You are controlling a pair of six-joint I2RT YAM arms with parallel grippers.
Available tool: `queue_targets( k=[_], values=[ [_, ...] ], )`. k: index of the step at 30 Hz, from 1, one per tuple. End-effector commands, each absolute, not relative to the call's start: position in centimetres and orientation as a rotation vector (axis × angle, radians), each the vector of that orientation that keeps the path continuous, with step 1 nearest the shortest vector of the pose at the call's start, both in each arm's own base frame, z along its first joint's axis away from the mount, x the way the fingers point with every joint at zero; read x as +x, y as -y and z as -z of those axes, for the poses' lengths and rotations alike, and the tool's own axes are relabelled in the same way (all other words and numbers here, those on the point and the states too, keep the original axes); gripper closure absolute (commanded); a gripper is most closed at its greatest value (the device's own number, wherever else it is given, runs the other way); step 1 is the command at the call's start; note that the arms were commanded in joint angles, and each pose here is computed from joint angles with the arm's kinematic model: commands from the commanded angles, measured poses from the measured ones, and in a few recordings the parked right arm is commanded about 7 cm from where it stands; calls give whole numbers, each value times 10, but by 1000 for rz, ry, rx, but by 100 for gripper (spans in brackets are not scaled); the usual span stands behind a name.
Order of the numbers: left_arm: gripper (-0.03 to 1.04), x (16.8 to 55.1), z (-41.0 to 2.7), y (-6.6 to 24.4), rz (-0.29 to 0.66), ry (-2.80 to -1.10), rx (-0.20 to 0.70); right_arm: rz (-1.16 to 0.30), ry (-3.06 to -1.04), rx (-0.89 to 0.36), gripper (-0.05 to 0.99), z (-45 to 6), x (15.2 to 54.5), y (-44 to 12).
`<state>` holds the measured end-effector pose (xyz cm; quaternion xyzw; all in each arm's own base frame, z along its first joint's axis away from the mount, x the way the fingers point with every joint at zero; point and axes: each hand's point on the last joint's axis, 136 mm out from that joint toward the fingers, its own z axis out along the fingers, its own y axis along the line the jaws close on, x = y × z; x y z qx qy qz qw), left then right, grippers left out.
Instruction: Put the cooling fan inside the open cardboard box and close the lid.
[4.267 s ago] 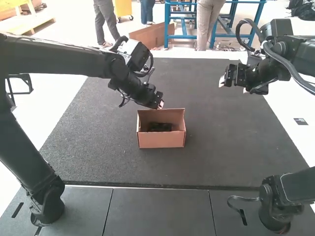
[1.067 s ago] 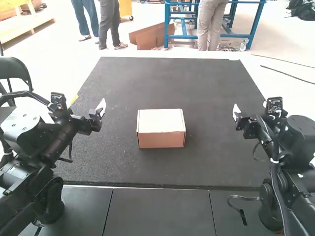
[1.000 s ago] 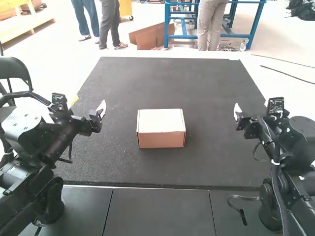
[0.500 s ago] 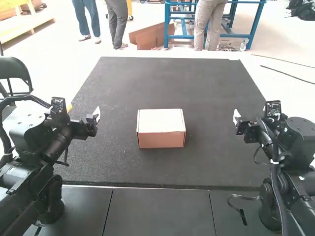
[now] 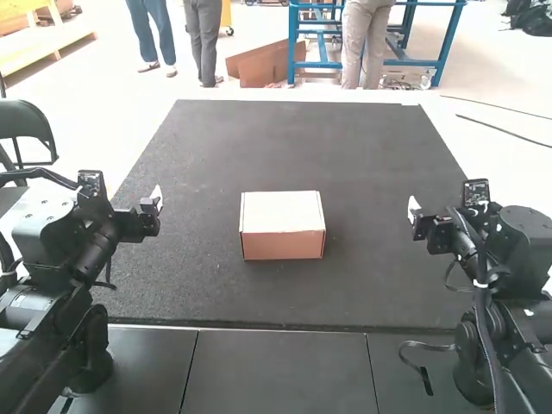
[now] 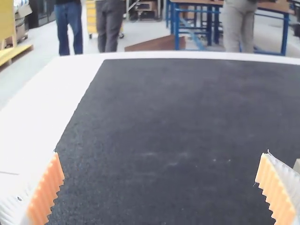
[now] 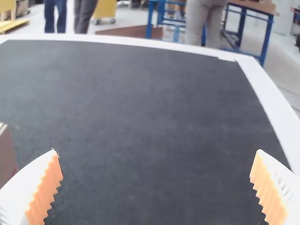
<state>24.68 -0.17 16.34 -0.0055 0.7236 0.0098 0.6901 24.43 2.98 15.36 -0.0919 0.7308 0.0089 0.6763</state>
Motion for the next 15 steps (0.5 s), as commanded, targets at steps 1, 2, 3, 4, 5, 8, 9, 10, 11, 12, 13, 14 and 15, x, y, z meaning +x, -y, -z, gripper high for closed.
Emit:
queue_targets(
  k=[1,2,3,4,5,8,9,10,11,12,13,14,15],
  values=[
    [4,247,-163,-1,-39,-1609,-14,-27,-1644,-191,2,-153,244,-28],
    [4,247,-163,-1,-39,-1609,-14,-35,-1647,-175,2,-153,244,-27],
    [4,247,-164,-1,-39,-1607,-14,-62,-1651,-120,2,-153,245,-25],
    [4,247,-164,-1,-40,-1607,-15,-93,-1653,-69,2,-153,245,-23],
    [4,247,-164,-1,-40,-1606,-15,-100,-1652,-52,2,-154,245,-22],
    [4,247,-164,-2,-43,-1606,-18,-103,-1657,-43,2,-153,245,-21],
    [4,247,-166,-2,-44,-1601,-19,-104,-1657,-42,2,-153,245,-21],
    [4,247,-166,-2,-43,-1600,-19,-103,-1657,-43,2,-153,245,-21],
    [4,247,-167,-2,-43,-1597,-19,-103,-1657,-43,2,-153,245,-21],
    [4,247,-167,-2,-43,-1597,-19,-103,-1657,-43,2,-153,245,-21],
    [4,247,-167,-2,-43,-1594,-20,-103,-1657,-43,2,-153,245,-21],
    [4,247,-168,-2,-44,-1592,-21,-103,-1657,-43,2,-153,245,-21],
    [4,247,-168,-2,-44,-1591,-21,-104,-1657,-44,2,-153,245,-22]
  ],
)
